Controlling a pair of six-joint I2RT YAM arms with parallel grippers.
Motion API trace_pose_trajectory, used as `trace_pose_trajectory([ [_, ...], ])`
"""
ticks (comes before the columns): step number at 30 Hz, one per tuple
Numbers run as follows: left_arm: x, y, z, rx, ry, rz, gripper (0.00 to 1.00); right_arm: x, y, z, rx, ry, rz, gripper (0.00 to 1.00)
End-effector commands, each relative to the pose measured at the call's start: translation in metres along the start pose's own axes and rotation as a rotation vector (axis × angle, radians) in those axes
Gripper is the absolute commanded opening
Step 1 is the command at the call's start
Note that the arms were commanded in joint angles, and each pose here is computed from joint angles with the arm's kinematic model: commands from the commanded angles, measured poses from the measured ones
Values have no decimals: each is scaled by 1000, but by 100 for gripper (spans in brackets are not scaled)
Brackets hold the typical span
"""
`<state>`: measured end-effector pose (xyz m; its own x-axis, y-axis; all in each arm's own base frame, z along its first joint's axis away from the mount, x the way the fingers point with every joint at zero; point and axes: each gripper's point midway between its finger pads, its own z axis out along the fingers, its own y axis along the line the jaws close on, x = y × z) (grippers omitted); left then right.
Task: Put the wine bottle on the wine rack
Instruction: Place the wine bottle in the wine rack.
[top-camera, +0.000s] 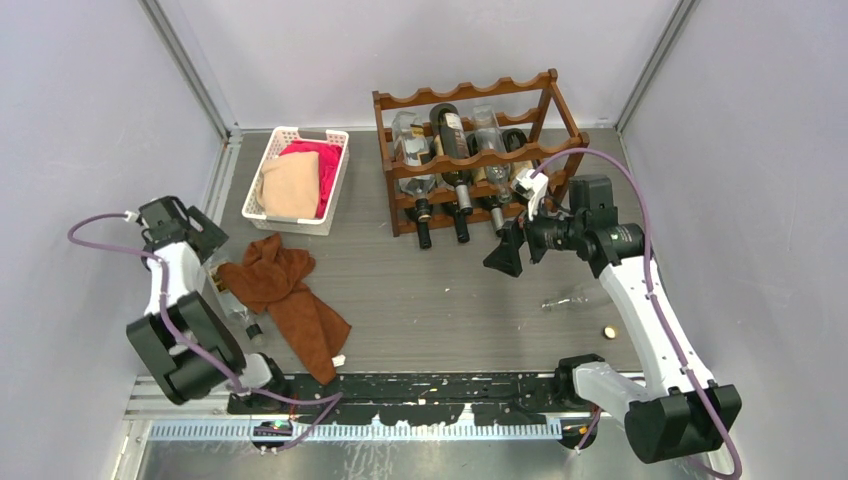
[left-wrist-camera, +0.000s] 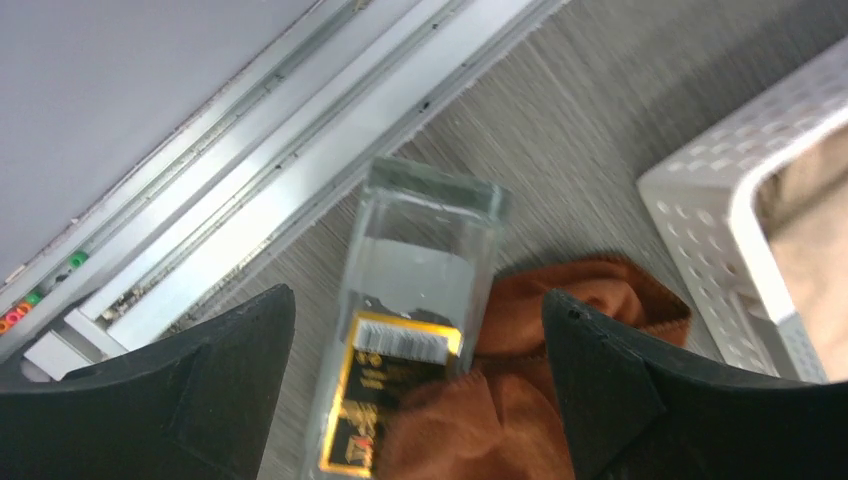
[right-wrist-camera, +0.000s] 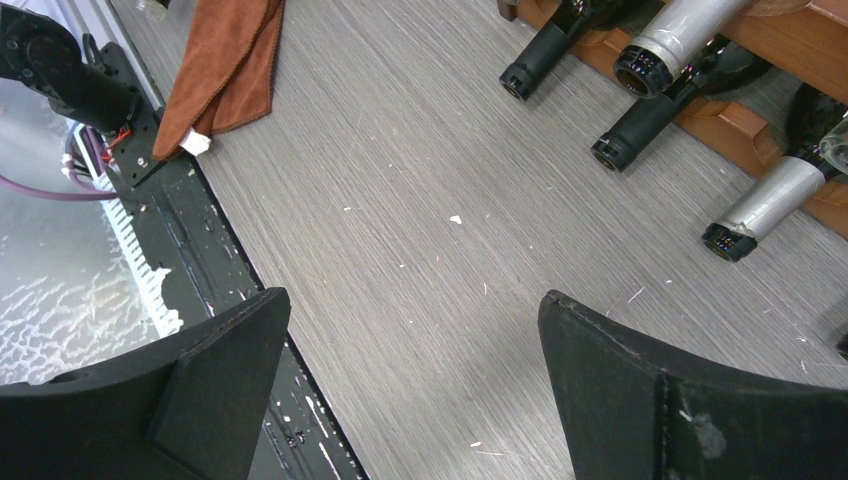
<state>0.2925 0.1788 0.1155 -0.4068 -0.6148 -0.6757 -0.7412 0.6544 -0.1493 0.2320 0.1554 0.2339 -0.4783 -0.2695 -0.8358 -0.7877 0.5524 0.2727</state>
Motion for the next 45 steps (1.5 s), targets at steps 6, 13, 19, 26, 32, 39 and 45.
trace_pose_trajectory([
  [6,23,-1,48,101,215,46,98,-6,-2,5,-11,6,-31,100],
  [13,39,-4,71,118,271,31,89,-1,-6,10,-20,26,-10,100],
  [19,35,-9,74,120,275,2,56,3,-9,14,-28,38,4,100],
  [26,-21,-30,44,129,98,12,8,5,-8,17,-44,39,10,100],
  [32,-77,-51,-6,95,-156,72,3,8,-7,20,-64,45,27,100],
  [39,-87,-86,-57,244,-265,64,0,9,-5,21,-83,48,34,100],
  [45,-75,-121,-110,443,-317,50,0,10,-1,22,-108,45,32,100],
])
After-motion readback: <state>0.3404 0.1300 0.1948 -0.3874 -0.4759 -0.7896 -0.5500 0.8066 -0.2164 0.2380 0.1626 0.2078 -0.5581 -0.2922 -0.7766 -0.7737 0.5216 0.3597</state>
